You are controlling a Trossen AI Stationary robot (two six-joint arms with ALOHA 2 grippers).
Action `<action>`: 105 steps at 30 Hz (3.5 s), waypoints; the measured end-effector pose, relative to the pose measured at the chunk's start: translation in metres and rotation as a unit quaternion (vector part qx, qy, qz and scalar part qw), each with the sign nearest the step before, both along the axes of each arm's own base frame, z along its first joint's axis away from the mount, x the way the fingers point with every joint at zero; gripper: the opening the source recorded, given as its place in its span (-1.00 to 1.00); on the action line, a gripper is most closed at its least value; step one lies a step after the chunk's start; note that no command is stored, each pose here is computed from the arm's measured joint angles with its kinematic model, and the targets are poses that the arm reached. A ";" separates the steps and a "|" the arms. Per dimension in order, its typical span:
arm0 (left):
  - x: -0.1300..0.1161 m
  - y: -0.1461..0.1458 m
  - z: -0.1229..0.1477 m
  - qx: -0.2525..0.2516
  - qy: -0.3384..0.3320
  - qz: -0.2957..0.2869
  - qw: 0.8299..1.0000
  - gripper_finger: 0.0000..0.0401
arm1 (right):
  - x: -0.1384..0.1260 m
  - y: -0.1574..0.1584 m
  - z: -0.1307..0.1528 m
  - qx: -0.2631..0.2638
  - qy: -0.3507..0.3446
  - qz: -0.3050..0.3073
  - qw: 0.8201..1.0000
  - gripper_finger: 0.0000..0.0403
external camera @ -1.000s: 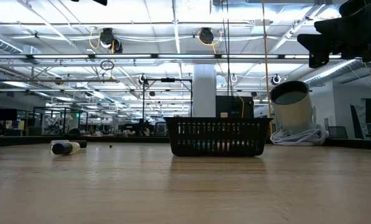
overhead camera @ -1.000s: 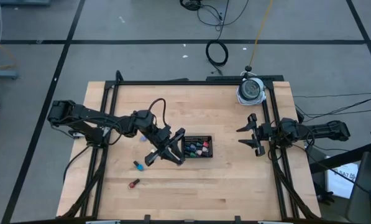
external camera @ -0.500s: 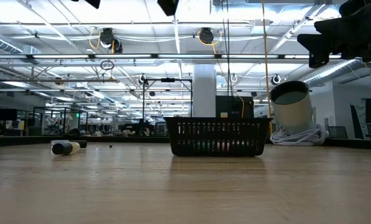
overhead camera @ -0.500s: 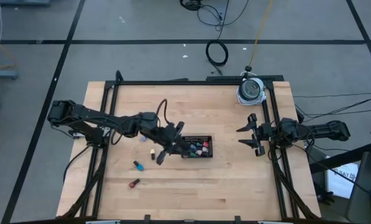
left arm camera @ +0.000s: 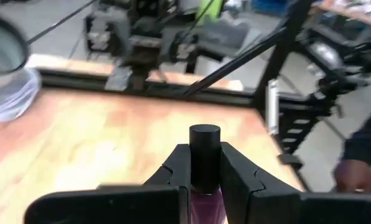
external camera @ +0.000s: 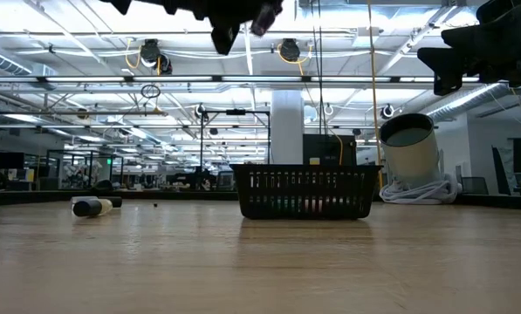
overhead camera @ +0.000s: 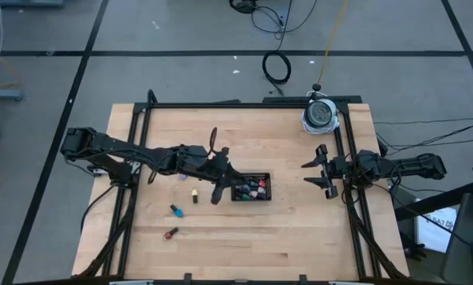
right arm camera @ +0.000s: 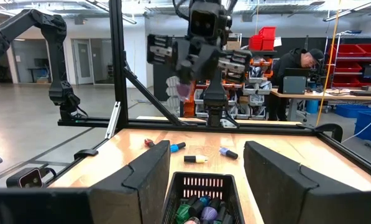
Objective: Pick & Place Nail Polish
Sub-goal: Put the purple nail polish into the black bin, then put the light blue nail polish into the black bin
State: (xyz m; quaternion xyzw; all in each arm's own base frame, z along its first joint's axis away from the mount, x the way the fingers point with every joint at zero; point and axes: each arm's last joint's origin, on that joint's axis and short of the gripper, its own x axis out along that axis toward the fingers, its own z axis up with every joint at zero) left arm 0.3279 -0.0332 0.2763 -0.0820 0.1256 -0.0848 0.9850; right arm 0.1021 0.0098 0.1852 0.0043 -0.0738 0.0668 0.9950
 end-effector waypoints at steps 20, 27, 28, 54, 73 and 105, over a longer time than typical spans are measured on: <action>0.071 0.016 -0.040 0.033 0.254 0.055 0.965 -0.81 | 0.000 0.000 0.000 0.000 0.000 0.000 1.000 -0.04; 0.083 0.026 -0.078 0.008 0.308 0.065 0.949 -0.81 | 0.000 0.000 0.000 0.000 -0.001 0.000 1.000 -0.05; 0.084 0.028 -0.081 0.002 0.313 0.067 0.947 -0.81 | 0.000 0.000 0.000 0.000 0.000 0.000 1.000 -0.05; 0.056 0.052 -0.031 -0.004 0.337 0.059 0.940 0.14 | 0.000 0.000 0.000 0.000 -0.001 0.000 1.000 -0.04; -0.069 0.029 -0.062 -0.041 0.487 0.318 0.813 0.18 | 0.000 0.000 0.000 0.000 0.000 0.000 1.000 -0.04; -0.116 0.060 -0.141 -0.121 0.551 0.341 0.751 0.18 | 0.000 0.000 0.000 0.000 0.000 0.000 1.000 -0.04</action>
